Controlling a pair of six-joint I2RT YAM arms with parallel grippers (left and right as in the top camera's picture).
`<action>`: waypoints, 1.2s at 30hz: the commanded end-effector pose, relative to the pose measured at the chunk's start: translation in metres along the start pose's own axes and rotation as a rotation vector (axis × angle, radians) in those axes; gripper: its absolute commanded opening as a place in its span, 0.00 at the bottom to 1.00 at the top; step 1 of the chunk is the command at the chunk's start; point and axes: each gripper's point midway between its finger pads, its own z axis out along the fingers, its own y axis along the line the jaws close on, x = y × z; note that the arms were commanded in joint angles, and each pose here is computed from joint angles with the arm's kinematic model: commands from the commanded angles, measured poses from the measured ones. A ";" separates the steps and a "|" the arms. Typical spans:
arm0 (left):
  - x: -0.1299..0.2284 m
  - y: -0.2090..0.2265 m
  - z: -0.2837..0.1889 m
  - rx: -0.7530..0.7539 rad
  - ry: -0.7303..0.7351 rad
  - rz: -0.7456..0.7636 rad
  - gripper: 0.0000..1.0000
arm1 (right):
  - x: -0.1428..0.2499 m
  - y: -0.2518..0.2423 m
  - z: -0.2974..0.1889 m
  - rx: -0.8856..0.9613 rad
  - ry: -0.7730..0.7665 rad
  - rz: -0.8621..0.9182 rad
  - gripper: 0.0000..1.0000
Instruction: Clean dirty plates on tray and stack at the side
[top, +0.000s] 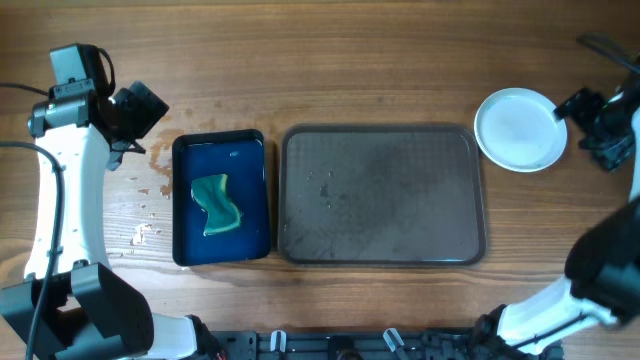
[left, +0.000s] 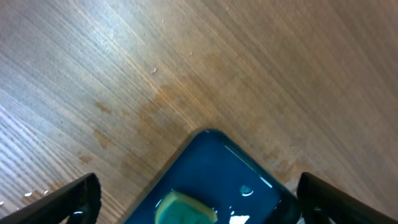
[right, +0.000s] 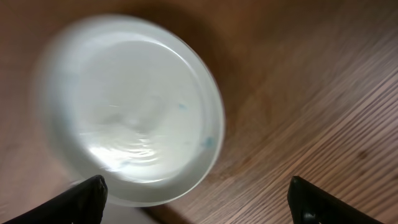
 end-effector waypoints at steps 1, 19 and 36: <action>0.012 -0.004 0.003 -0.005 0.044 0.044 0.89 | -0.005 0.029 -0.085 -0.097 -0.203 -0.098 0.94; 0.113 -0.106 -0.112 0.113 -0.226 0.604 0.94 | 0.085 0.068 -0.272 -0.350 -0.627 -0.484 0.99; 0.148 0.075 -0.265 0.365 -0.386 0.375 1.00 | 0.163 -0.018 -0.350 -0.389 -0.847 -0.507 0.99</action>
